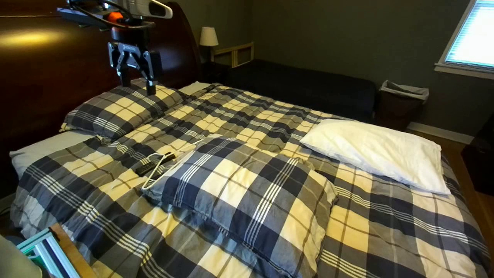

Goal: Pick up the black remote and put it on the checked black pillow

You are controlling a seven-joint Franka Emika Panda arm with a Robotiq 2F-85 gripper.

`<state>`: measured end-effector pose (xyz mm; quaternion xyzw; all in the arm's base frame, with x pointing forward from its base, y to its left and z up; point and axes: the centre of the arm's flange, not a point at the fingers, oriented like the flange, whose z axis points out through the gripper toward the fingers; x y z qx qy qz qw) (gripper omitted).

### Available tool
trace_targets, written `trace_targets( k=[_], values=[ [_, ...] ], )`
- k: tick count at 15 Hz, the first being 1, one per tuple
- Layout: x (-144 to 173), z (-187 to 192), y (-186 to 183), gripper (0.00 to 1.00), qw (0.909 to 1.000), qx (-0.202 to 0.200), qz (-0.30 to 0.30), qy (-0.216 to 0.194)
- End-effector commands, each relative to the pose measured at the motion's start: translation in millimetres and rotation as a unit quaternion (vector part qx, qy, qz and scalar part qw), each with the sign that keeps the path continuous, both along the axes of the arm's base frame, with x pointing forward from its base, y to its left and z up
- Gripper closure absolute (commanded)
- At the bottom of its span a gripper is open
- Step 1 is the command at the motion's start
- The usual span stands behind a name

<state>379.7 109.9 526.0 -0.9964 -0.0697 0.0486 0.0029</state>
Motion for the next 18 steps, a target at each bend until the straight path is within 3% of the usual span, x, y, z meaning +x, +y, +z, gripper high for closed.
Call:
trace_targets(
  k=[1,3,4,5,10,14,18],
  values=[
    [39,-5,82,0.00,0.9988,-0.021,-0.034,-0.030],
    [59,-15,117,0.00,0.9983,-0.032,-0.034,-0.036],
    [68,-23,125,0.00,0.9998,-0.021,0.001,-0.004],
    [30,-15,106,0.00,0.9991,-0.019,-0.013,-0.036],
    [37,-16,109,0.00,0.9993,-0.015,-0.013,-0.032],
    [96,-56,140,0.00,0.9986,0.032,0.005,-0.043],
    [134,-121,195,0.00,0.9995,0.019,0.021,-0.013]
  ],
)
